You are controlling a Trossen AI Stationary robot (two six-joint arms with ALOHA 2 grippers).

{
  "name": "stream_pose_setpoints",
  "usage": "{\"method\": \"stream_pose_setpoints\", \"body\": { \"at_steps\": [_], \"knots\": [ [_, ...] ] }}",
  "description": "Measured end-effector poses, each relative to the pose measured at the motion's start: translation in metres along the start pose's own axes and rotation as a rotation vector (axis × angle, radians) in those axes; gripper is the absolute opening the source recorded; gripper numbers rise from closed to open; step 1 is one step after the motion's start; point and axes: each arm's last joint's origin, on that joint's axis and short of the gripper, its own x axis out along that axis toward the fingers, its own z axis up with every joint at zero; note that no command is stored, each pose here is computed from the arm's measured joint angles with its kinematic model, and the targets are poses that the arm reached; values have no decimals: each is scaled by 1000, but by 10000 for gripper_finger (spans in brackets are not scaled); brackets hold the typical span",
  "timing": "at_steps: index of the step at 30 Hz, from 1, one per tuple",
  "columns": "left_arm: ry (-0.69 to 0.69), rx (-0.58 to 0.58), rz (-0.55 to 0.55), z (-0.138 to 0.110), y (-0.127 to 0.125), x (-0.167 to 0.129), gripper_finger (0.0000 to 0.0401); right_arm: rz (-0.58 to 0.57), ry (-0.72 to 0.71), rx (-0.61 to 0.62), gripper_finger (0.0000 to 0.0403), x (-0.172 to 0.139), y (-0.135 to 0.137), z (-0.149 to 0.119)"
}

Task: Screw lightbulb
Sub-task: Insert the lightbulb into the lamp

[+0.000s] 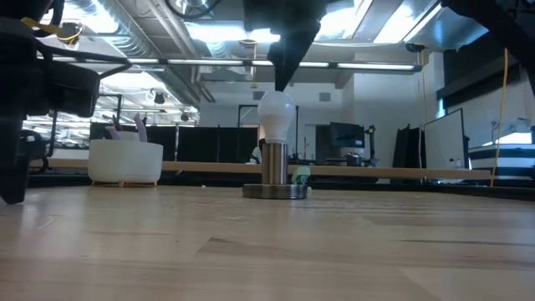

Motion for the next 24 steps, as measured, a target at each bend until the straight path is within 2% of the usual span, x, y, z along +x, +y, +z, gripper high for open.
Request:
{"method": "stream_pose_setpoints", "body": {
  "at_steps": [5,11,17,24],
  "knots": [
    [-13,-26,5,0,0,0,310,4,-27,-20,399,8,-12,0],
    [-20,-22,9,0,0,0,310,109,19,24,399,31,-19,-7],
    [-21,-1,11,0,0,0,310,103,2,33,399,44,-20,-6],
    [-24,5,12,1,1,0,310,75,-20,45,399,45,-21,-3]
  ]
}}
